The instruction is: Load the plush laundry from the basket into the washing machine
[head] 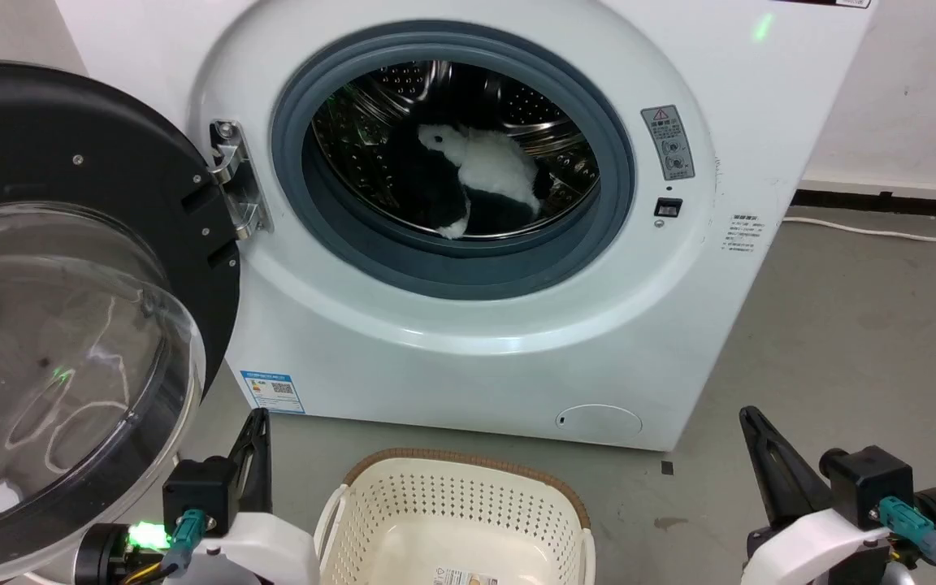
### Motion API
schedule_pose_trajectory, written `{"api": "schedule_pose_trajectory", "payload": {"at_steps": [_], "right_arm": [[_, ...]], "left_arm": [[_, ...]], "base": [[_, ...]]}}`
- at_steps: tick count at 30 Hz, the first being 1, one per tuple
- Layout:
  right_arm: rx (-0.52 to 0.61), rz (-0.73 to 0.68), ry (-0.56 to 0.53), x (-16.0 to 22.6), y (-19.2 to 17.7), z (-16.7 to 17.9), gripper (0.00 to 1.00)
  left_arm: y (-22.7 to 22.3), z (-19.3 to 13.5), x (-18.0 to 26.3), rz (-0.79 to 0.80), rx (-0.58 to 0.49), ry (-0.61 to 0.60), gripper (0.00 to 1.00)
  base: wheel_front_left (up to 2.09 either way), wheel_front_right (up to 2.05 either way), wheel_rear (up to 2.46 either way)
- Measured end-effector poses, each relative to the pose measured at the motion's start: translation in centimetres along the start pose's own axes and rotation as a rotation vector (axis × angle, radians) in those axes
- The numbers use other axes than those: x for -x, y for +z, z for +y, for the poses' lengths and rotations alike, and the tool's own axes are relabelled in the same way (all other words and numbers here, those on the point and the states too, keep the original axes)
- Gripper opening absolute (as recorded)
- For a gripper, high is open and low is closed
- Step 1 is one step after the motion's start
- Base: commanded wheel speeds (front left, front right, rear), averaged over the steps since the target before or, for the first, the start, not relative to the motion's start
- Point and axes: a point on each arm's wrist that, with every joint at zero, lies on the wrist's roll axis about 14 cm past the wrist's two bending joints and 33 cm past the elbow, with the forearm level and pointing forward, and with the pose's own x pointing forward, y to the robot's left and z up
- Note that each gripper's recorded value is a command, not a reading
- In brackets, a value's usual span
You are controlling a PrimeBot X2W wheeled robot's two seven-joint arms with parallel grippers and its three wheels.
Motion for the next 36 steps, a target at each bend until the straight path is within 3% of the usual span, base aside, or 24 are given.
{"api": "schedule_pose_trajectory", "payload": {"at_steps": [36], "right_arm": [[0.007, 0.004, 0.001, -0.03, 0.05, 0.02, 0.0]], "left_arm": [[0.03, 0.16, 0.0, 0.005, -0.006, 0.006, 0.0]], "base": [[0.0, 0.0, 0.0]]}}
